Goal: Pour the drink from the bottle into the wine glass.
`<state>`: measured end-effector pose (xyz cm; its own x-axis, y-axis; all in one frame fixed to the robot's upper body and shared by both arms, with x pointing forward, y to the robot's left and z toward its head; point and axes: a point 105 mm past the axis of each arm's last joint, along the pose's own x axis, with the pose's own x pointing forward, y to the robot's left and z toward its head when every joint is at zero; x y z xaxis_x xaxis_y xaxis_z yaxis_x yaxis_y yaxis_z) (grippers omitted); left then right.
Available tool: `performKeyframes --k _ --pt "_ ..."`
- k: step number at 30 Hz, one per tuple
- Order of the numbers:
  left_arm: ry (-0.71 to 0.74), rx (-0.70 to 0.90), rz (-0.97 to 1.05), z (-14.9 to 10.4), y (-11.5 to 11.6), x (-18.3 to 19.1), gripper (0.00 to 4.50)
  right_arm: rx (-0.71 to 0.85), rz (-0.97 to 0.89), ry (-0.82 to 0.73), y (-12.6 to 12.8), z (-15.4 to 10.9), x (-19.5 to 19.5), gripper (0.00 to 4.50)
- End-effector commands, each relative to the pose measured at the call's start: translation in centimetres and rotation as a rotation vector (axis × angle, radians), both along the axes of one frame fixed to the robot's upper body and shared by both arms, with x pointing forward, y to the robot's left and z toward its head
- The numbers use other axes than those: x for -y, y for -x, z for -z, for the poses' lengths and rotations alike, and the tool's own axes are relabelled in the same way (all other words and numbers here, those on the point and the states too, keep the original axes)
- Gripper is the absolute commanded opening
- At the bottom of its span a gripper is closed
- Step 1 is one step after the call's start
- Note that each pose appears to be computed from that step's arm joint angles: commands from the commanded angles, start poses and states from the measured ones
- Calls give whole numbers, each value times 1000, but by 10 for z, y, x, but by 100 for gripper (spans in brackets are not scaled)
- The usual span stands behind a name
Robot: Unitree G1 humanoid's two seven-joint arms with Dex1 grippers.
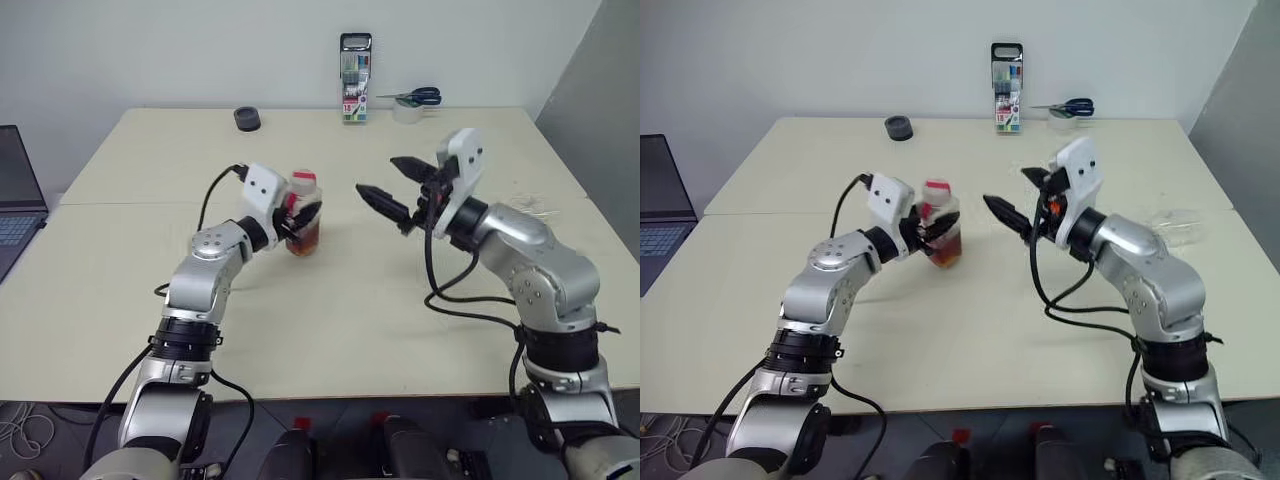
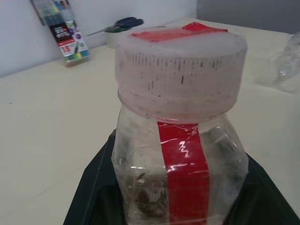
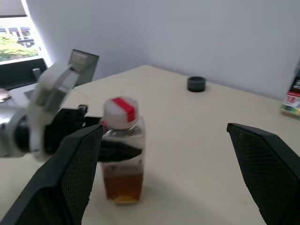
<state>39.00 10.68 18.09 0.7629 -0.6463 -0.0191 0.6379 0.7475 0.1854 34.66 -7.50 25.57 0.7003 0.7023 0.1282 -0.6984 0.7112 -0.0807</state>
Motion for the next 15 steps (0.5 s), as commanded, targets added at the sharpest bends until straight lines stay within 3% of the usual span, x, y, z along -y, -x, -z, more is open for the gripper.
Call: performKeyframes --k 1,8,15 --pt "29 81 78 -27 8 21 181 37 53 -29 1 -16 -1 450" --pt "31 55 339 -31 33 49 181 6 4 -57 19 -4 -10 450" --pt "-8 34 526 -36 48 48 181 -1 -146 -18 42 -3 -14 450"
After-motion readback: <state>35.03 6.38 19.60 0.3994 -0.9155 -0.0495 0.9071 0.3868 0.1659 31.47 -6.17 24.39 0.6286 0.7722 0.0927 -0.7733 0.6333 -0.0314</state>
